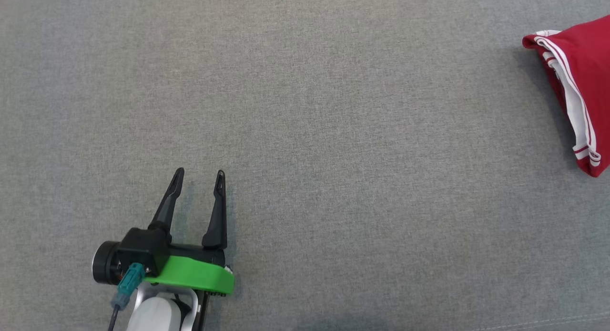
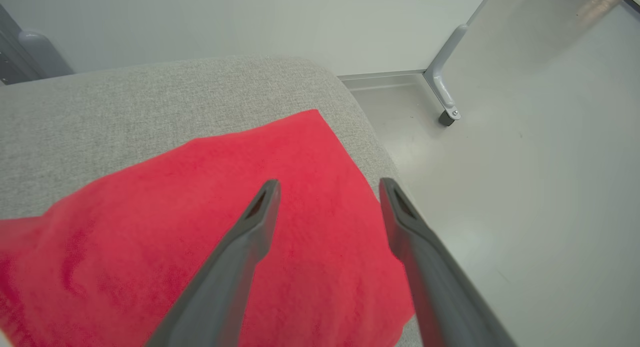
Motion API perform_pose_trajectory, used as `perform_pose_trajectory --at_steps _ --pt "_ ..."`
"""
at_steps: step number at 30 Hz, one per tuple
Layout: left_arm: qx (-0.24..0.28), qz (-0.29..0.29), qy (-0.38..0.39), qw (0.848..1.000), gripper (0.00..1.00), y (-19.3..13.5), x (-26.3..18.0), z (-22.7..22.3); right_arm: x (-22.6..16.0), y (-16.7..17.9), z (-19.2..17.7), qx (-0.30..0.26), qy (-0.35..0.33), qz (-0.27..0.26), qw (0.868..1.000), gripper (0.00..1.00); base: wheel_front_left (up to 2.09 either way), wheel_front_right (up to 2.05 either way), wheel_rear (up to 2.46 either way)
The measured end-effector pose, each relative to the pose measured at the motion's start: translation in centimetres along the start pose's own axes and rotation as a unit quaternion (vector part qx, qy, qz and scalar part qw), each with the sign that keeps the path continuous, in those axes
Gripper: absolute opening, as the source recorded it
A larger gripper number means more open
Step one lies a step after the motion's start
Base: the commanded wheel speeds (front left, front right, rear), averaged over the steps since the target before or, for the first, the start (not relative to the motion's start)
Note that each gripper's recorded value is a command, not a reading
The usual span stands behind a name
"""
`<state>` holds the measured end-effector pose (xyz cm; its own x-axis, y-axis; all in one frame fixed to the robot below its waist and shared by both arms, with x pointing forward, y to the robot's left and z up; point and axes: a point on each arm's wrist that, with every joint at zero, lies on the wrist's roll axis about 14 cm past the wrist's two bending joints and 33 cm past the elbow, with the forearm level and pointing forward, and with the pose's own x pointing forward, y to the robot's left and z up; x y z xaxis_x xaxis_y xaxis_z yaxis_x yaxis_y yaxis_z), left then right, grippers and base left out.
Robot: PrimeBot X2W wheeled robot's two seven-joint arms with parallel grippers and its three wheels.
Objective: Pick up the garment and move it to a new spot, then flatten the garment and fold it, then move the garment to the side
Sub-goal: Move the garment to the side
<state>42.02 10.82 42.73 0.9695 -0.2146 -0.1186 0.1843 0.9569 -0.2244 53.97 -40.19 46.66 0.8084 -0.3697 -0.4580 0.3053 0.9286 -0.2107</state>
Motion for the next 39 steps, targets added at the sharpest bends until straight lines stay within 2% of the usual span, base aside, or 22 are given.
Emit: perform_pose_trajectory --at_steps 11,16,20,26,32,39 --pt "0.003 -0.001 -0.040 0.999 1.00 -0.5 0.3 2.8 -2.7 1.5 4.7 -0.004 -0.117 0.022 0.993 1.00 0.00 0.00 0.00" --pt "-0.001 0.016 -0.066 0.998 1.00 0.0 0.1 4.8 -5.2 4.0 6.6 0.003 -0.183 0.058 0.981 1.00 0.00 0.00 0.00" --pt "-0.006 0.024 -0.085 0.996 1.00 0.0 -0.3 6.3 -7.8 5.6 8.0 0.008 -0.240 0.085 0.967 1.00 0.00 0.00 0.00" --pt "-0.007 0.042 -0.087 0.995 1.00 0.2 -1.7 6.7 -12.0 9.0 7.5 0.048 -0.288 0.135 0.947 1.00 0.00 0.00 0.00" --pt "-0.007 0.051 -0.082 0.995 1.00 0.1 -3.4 6.4 -16.8 12.1 5.0 0.096 -0.318 0.173 0.927 1.00 0.00 0.00 0.00" --pt "-0.017 0.063 -0.083 0.994 1.00 0.2 -5.5 6.2 -21.4 14.3 1.6 0.118 -0.325 0.203 0.916 1.00 0.00 0.00 0.00"
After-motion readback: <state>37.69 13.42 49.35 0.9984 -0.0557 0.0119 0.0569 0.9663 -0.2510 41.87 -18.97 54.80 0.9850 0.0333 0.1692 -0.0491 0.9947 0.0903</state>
